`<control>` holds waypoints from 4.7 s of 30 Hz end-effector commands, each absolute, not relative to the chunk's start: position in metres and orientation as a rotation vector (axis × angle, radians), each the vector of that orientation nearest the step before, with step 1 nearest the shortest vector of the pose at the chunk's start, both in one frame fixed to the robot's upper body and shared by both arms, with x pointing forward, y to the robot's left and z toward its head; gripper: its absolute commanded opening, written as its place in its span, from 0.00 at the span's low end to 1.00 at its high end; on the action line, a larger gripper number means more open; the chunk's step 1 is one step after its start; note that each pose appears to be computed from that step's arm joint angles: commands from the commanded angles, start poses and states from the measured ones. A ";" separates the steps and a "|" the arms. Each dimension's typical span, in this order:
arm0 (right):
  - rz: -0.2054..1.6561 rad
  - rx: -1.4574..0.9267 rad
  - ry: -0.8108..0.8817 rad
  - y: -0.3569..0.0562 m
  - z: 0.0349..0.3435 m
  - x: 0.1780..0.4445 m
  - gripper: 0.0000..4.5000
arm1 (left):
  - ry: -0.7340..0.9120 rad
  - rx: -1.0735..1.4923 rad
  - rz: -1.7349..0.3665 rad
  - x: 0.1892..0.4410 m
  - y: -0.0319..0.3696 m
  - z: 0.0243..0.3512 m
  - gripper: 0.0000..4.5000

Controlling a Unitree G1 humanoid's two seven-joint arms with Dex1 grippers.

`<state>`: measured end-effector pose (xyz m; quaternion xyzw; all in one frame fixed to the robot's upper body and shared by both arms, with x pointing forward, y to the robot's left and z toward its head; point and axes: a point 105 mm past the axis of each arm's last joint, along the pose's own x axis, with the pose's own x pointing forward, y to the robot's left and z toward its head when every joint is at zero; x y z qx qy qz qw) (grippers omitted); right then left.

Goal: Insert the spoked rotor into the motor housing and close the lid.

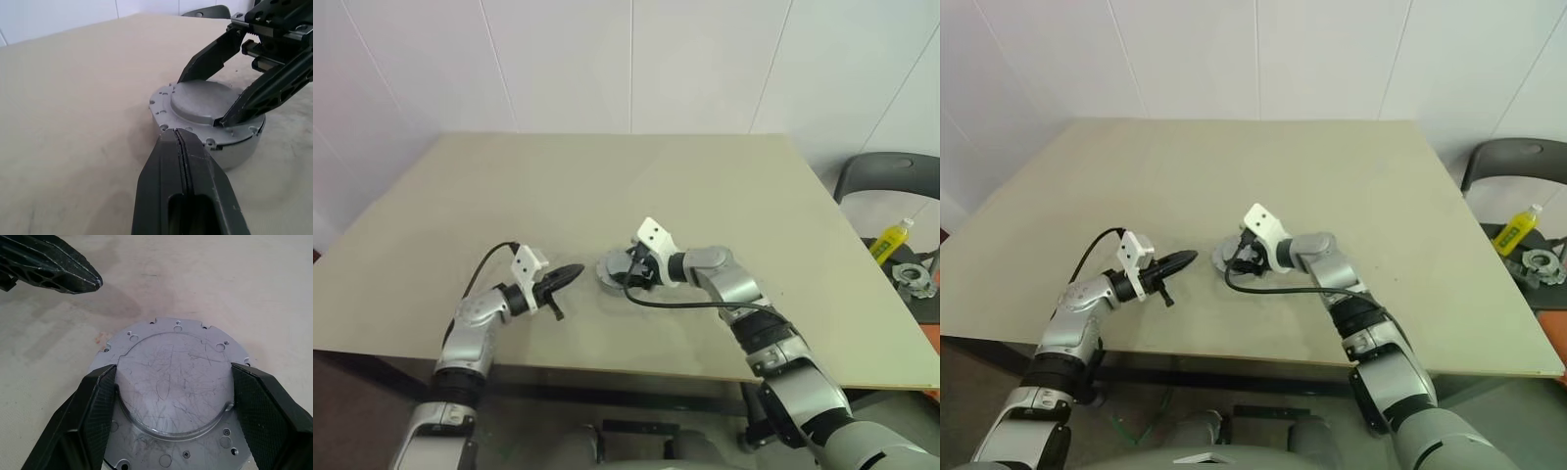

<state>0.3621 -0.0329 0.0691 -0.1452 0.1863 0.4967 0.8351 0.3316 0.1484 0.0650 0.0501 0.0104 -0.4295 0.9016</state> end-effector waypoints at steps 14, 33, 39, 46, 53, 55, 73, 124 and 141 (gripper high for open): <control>1.204 -0.278 0.458 -0.018 0.063 0.339 0.71 | -0.027 0.095 -0.931 0.331 0.132 0.074 0.00; 1.078 -0.414 0.389 -0.029 0.089 0.379 0.71 | -0.123 0.003 -0.866 0.343 0.143 0.103 0.00; 1.088 -0.454 0.427 -0.038 0.092 0.386 0.71 | -0.135 0.021 -0.858 0.340 0.160 0.115 0.00; 1.087 -0.429 0.460 -0.037 0.094 0.390 0.71 | -0.107 0.043 -0.850 0.336 0.165 0.109 0.00; 1.060 -0.360 0.482 -0.035 0.095 0.395 0.71 | -0.090 0.036 -0.856 0.336 0.160 0.103 0.00; 1.058 -0.344 0.485 -0.033 0.095 0.395 0.71 | -0.085 0.034 -0.858 0.336 0.158 0.101 0.00; 1.068 -0.425 0.513 -0.038 0.087 0.392 0.71 | -0.068 0.034 -0.867 0.335 0.155 0.095 0.00; 1.038 -0.378 0.565 -0.045 0.065 0.383 0.71 | 0.137 0.258 -1.081 0.377 0.081 0.062 0.00; 1.106 -0.168 0.542 -0.047 0.093 0.383 1.00 | 0.159 0.227 -1.104 0.369 0.078 0.055 0.00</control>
